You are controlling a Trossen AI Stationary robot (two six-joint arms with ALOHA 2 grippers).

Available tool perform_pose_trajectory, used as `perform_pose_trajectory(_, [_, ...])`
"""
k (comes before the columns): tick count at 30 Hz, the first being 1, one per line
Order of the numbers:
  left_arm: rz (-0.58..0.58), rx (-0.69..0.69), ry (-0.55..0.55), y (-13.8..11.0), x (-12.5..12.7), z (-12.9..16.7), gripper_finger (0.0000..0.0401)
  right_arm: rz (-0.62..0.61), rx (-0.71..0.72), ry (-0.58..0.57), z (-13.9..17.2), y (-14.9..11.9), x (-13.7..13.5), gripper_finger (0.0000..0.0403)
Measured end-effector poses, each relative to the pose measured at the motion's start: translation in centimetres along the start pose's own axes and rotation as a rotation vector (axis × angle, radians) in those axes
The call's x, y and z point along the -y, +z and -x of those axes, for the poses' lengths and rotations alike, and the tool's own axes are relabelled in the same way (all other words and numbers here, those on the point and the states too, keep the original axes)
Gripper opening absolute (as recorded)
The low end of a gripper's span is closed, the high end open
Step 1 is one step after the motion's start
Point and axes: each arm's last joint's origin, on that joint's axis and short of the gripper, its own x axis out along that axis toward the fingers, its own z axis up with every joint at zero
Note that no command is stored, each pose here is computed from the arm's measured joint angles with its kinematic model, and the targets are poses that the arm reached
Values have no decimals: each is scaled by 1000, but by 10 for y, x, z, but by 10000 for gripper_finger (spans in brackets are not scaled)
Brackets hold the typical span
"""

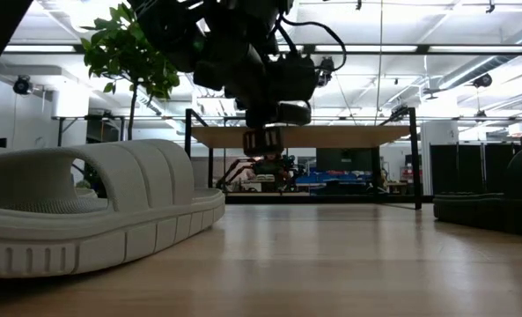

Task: Pick and place slides into the shelf
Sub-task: Put the left black slide on the shelf

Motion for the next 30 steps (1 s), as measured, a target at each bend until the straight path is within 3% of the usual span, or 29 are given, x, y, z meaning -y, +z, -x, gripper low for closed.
perform_pose_trajectory(30, [59,17,-18,0,4,7,28,0,0,0,0,0,0,203])
